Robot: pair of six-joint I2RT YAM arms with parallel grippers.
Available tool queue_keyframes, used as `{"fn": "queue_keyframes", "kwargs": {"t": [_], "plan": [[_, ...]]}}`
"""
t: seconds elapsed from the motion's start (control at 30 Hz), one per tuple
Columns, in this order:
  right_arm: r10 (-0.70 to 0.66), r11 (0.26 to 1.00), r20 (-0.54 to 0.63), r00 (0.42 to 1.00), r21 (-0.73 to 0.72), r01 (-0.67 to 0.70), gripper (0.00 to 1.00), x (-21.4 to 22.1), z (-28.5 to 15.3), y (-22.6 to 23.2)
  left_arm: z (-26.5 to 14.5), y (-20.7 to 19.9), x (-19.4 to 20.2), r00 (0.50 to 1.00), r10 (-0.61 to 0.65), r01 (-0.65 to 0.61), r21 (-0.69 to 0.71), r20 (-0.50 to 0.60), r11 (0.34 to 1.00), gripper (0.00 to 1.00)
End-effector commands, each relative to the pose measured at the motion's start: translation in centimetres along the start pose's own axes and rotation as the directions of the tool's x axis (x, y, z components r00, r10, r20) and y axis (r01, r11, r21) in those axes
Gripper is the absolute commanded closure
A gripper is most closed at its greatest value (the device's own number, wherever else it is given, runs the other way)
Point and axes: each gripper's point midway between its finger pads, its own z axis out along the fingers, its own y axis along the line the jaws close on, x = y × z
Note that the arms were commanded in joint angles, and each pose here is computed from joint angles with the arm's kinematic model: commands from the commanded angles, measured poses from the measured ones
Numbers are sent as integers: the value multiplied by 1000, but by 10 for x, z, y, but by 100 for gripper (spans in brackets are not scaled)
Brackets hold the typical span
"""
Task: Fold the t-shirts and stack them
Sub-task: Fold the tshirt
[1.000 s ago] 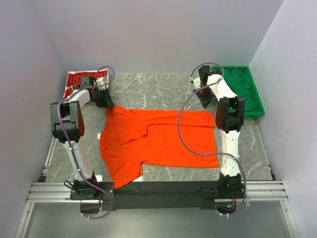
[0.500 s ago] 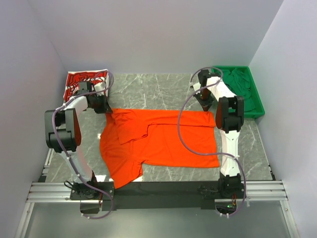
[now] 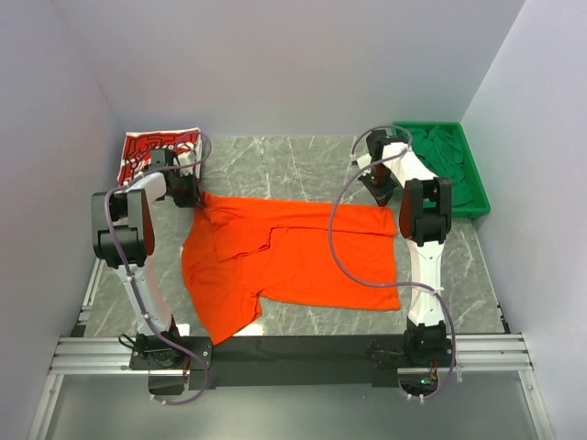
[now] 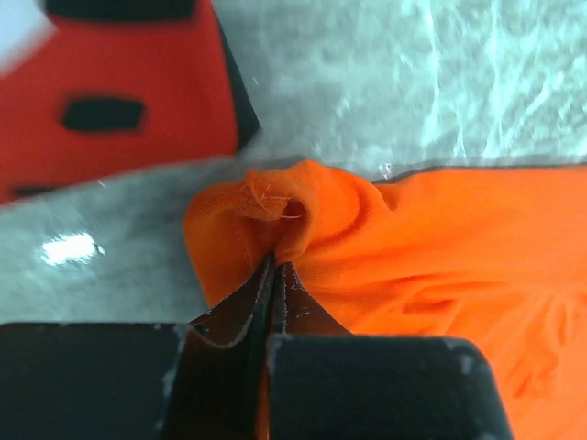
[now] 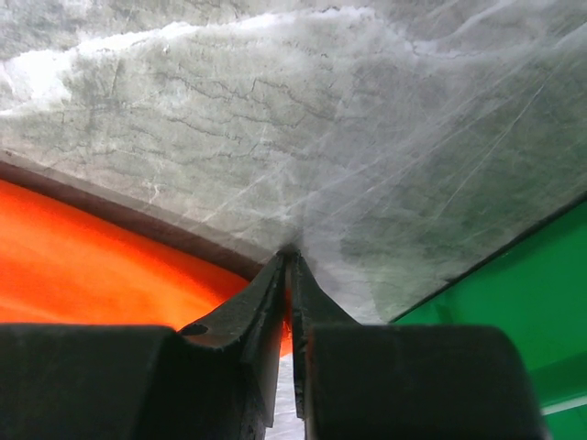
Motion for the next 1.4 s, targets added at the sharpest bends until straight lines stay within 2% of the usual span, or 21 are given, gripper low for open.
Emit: {"fn": "queue_keyframes", "kwargs": {"t": [0.0,0.17,0.33,0.5,0.67,0.77,1.0,1.1,1.17,1.2,1.23,1.27,1.37], "plan": [[-9,1000,42,999,28,8,87,-12,-8,-6,7,22,-14,999,36,-34,-96,17,995,96],[-2,999,55,998,40,0,89,-25,-7,-11,10,23,-19,1000,27,-27,-92,7,995,96],[-19,998,166,986,56,9,75,-32,-51,-17,10,22,-16,1000,30,-30,-86,-5,996,93],[-33,999,204,978,-23,38,72,-28,-76,-3,10,21,-14,1000,28,-28,-79,-8,996,93],[-34,992,191,981,-114,57,70,-22,-68,15,11,21,-13,1000,28,-29,-74,-10,997,93],[-50,984,154,987,-161,75,60,-13,-55,24,10,20,-16,999,38,-38,-76,-6,996,93],[-64,977,66,996,-201,76,58,8,-25,22,9,25,-14,999,40,-40,-85,-10,996,93],[-71,979,28,997,-190,75,61,21,-18,15,8,28,-12,999,32,-33,-90,-11,995,93],[-70,984,14,997,-162,72,69,24,-14,8,9,28,-12,1000,29,-30,-90,-9,995,94],[-72,986,7,997,-151,72,75,25,-11,5,9,28,-13,1000,26,-27,-88,-6,996,95],[-68,991,8,998,-118,68,92,22,-12,-2,9,27,-14,1000,21,-22,-83,-3,996,95],[-49,994,26,998,-94,51,100,15,-12,-6,9,26,-15,1000,21,-20,-80,3,997,97],[-6,1000,86,996,-11,7,100,-7,-15,-24,9,22,-22,1000,9,-7,-62,24,998,99]]}}
